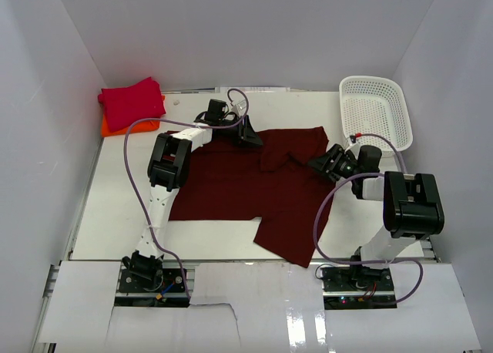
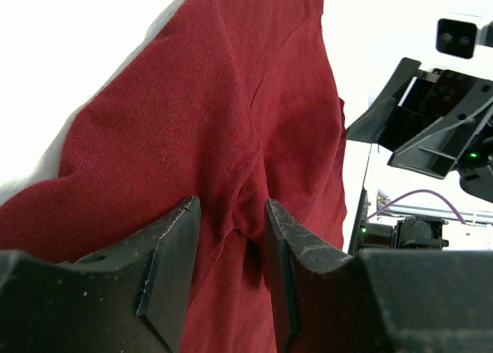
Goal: Fold and stack the t-shirts
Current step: Fold the flattened tshirt in 1/3 of the way
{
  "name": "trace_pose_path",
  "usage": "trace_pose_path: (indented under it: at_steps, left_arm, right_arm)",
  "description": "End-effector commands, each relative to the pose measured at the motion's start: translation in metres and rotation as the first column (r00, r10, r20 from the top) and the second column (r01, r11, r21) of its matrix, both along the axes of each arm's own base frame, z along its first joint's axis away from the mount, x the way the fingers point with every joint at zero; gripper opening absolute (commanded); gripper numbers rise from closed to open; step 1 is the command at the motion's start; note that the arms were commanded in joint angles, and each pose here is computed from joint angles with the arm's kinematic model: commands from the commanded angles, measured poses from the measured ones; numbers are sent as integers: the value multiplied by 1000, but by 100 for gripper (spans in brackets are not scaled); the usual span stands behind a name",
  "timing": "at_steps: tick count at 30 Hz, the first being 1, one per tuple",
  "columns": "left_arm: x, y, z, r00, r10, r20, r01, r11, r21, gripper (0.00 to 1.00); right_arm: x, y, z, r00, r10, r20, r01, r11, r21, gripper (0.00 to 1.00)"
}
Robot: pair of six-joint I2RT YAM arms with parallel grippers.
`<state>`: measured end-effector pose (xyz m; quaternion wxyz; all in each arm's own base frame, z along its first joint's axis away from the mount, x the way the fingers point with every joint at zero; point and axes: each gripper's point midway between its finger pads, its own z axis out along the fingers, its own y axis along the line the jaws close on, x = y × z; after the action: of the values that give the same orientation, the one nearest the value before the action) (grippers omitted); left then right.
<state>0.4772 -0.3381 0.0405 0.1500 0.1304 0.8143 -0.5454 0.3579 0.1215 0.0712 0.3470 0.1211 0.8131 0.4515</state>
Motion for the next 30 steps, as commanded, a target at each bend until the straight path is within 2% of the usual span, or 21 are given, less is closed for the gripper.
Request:
trace_pose_path:
  at_steps: [1, 24, 30]
  left_arm:
    - [-9, 1, -10, 1000, -2, -29, 3, 999, 39, 50]
    - [-10, 3, -16, 999, 0, -35, 2, 999, 50, 51]
    - [-10, 5, -19, 999, 3, -38, -1, 999, 53, 50]
  right_arm:
    - [14, 2, 11, 997, 15, 73, -18, 999, 41, 63]
    - [43, 4, -10, 996, 33, 83, -38, 998, 55, 57]
    - [51, 9, -14, 995, 52, 82, -57, 996, 63, 53]
